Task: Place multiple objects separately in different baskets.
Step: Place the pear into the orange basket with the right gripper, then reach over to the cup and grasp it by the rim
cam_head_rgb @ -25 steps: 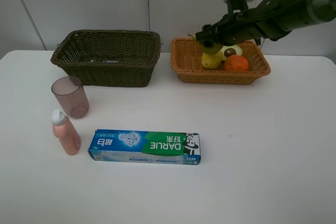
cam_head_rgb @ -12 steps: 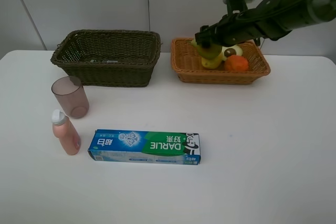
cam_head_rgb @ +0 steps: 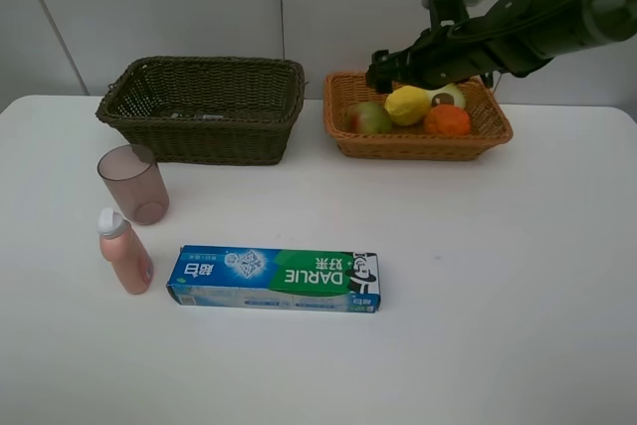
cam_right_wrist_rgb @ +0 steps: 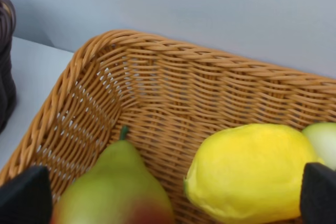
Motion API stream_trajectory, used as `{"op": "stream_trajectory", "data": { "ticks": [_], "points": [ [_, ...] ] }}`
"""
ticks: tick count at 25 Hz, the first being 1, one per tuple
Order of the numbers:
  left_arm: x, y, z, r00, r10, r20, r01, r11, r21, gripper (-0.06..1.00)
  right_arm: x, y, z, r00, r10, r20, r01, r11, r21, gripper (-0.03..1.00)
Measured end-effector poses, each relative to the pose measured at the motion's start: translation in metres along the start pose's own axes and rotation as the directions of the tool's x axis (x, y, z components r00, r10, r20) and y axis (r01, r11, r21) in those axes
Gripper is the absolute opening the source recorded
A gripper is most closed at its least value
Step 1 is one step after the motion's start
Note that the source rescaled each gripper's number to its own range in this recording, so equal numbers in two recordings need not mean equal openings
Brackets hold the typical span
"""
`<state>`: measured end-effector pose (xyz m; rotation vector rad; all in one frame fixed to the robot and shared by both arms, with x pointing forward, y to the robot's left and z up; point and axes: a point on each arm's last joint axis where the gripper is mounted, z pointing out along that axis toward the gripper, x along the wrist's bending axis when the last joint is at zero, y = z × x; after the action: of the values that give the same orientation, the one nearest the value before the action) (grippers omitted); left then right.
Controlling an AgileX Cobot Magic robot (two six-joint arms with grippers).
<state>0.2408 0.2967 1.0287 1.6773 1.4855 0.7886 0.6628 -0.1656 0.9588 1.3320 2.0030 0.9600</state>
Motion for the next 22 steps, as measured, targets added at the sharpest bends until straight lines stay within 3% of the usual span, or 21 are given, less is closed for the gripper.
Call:
{"op": "stream_trajectory", "data": {
  "ticks": [9, 18, 22],
  "points": [
    [0.0, 0.0, 0.0, 1.0, 0.0, 0.0, 0.0, 1.0, 0.0, 1.0, 0.005, 0.002, -0.007, 0.998, -0.011, -0.054, 0.013, 0.999, 0.031, 1.0],
    [0.0, 0.0, 0.0, 1.0, 0.0, 0.0, 0.0, 1.0, 0.0, 1.0, 0.011, 0.029, -0.049, 0.99, -0.018, -0.136, 0.019, 1.0, 0.011, 1.0],
    [0.0, 0.0, 0.0, 1.0, 0.0, 0.0, 0.0, 1.0, 0.0, 1.0, 0.01, 0.029, -0.066, 0.992, -0.01, -0.125, 0.014, 0.999, 0.035, 1.0]
  ]
}}
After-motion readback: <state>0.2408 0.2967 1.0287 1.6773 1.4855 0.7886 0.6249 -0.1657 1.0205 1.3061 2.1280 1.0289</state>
